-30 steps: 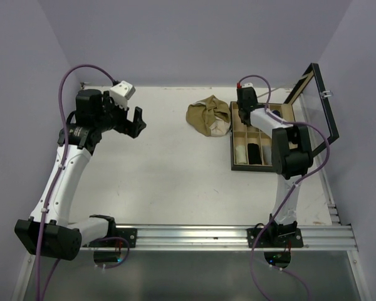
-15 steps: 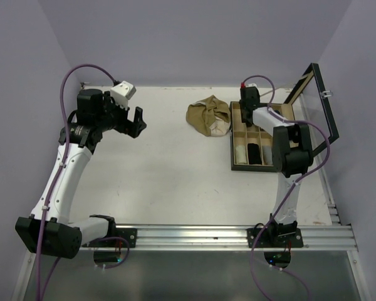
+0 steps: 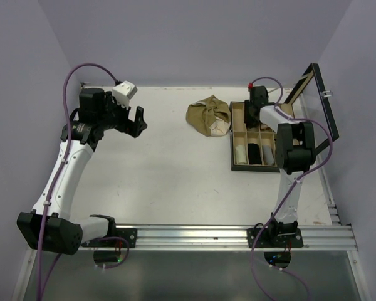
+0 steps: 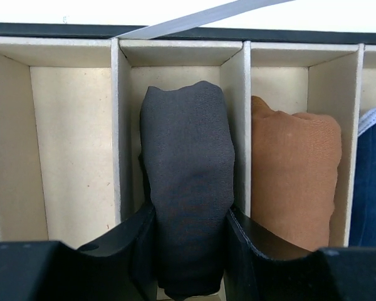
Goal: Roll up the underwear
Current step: Place the rolled underwear into the container
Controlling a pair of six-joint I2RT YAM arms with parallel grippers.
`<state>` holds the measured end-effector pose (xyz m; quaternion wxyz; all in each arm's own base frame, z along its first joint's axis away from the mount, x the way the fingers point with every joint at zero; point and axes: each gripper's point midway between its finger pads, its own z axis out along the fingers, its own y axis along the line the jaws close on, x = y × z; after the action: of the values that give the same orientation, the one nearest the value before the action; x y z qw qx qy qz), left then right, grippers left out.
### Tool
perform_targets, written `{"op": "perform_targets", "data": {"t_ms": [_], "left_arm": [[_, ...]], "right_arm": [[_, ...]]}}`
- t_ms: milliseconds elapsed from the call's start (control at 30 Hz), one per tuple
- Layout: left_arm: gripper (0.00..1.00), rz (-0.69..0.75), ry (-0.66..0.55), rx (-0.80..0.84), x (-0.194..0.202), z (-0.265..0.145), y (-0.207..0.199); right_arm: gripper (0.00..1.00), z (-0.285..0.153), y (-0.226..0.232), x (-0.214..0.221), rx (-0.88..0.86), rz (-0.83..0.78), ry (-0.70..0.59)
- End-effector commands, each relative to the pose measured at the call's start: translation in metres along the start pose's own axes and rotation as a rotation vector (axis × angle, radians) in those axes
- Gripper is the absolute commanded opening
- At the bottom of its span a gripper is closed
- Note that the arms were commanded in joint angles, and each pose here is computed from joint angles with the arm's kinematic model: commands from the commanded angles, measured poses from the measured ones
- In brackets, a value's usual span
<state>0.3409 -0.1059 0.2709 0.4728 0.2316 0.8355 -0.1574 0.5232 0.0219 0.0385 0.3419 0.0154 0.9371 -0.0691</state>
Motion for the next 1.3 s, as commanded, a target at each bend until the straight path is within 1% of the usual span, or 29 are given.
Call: {"op": "perform_targets", "data": {"t_ms": [0, 67, 167, 200, 267, 300, 333, 400, 433, 533, 633, 867, 933, 967, 1000, 1033, 1067, 1100, 1133, 1167, 1200, 1233, 1267], "left_arm": [[1.00, -0.010, -0.044, 0.009, -0.018, -0.005, -0.002], [1.00, -0.011, -0.045, 0.010, -0.019, -0.005, -0.002], [1.00, -0.008, -0.043, 0.010, -0.021, -0.007, -0.002], [1.00, -0.002, -0.045, 0.007, -0.021, -0.008, -0.002], [1.00, 0.000, -0.044, 0.004, -0.022, -0.009, -0.001], [1.00, 0.003, -0.046, 0.003, -0.022, -0.009, -0.001], [1.00, 0.003, -0.047, 0.006, -0.023, -0.009, -0.002], [1.00, 0.003, -0.052, 0.010, -0.024, -0.009, -0.002], [1.00, 0.005, -0.057, 0.011, -0.026, -0.010, -0.003], [1.00, 0.006, -0.062, 0.010, -0.027, -0.012, -0.003], [1.00, 0.007, -0.065, 0.008, -0.027, -0.013, -0.004], [1.00, 0.010, -0.071, 0.013, -0.029, -0.015, -0.005], [1.00, 0.012, -0.070, 0.013, -0.029, -0.015, -0.005], [1.00, 0.012, -0.065, 0.011, -0.027, -0.015, -0.005], [1.00, 0.011, -0.066, 0.010, -0.027, -0.015, -0.005], [1.00, 0.013, -0.067, 0.012, -0.027, -0.016, -0.006], [1.00, 0.012, -0.065, 0.011, -0.025, -0.015, -0.005], [1.00, 0.012, -0.064, 0.012, -0.025, -0.015, -0.006], [1.00, 0.012, -0.066, 0.013, -0.025, -0.014, -0.006], [1.00, 0.011, -0.065, 0.014, -0.025, -0.014, -0.005], [1.00, 0.011, -0.063, 0.014, -0.024, -0.014, -0.005], [1.00, 0.011, -0.065, 0.015, -0.025, -0.014, -0.006], [1.00, 0.011, -0.065, 0.017, -0.025, -0.014, -0.006]], "right_arm": [[0.00, 0.007, 0.010, 0.011, -0.040, 0.018, 0.054], [0.00, 0.010, 0.008, 0.013, -0.044, 0.029, 0.075], [0.07, 0.013, 0.007, 0.020, -0.044, 0.049, 0.101], [0.13, 0.010, 0.006, 0.016, -0.047, 0.051, 0.092], [0.21, 0.006, 0.005, 0.012, -0.044, 0.054, 0.085], [0.31, 0.003, 0.003, 0.009, -0.040, 0.053, 0.075], [0.35, 0.000, 0.003, 0.005, -0.038, 0.052, 0.067], [0.38, -0.004, 0.001, 0.000, -0.034, 0.047, 0.065], [0.42, -0.005, 0.000, -0.002, -0.028, 0.048, 0.062], [0.51, -0.009, -0.003, -0.008, -0.018, 0.049, 0.057], [0.55, -0.012, -0.004, -0.013, -0.012, 0.050, 0.045], [0.58, -0.017, -0.006, -0.017, 0.000, 0.065, 0.044], [0.67, -0.018, -0.007, -0.019, 0.006, 0.064, 0.039], [0.68, -0.018, -0.009, -0.019, 0.010, 0.064, 0.040], [0.66, -0.018, -0.009, -0.018, 0.012, 0.060, 0.042], [0.60, -0.017, -0.006, -0.015, -0.001, 0.052, 0.047], [0.51, -0.017, -0.006, -0.013, -0.006, 0.050, 0.051], [0.34, -0.016, -0.005, -0.012, -0.010, 0.052, 0.051], [0.34, -0.014, -0.004, -0.008, -0.016, 0.052, 0.061], [0.38, -0.014, -0.002, -0.008, -0.021, 0.053, 0.064], [0.45, -0.013, -0.002, -0.005, -0.020, 0.054, 0.078], [0.61, -0.013, -0.002, -0.004, -0.020, 0.056, 0.081], [0.65, -0.013, -0.002, -0.004, -0.020, 0.061, 0.081]]}}
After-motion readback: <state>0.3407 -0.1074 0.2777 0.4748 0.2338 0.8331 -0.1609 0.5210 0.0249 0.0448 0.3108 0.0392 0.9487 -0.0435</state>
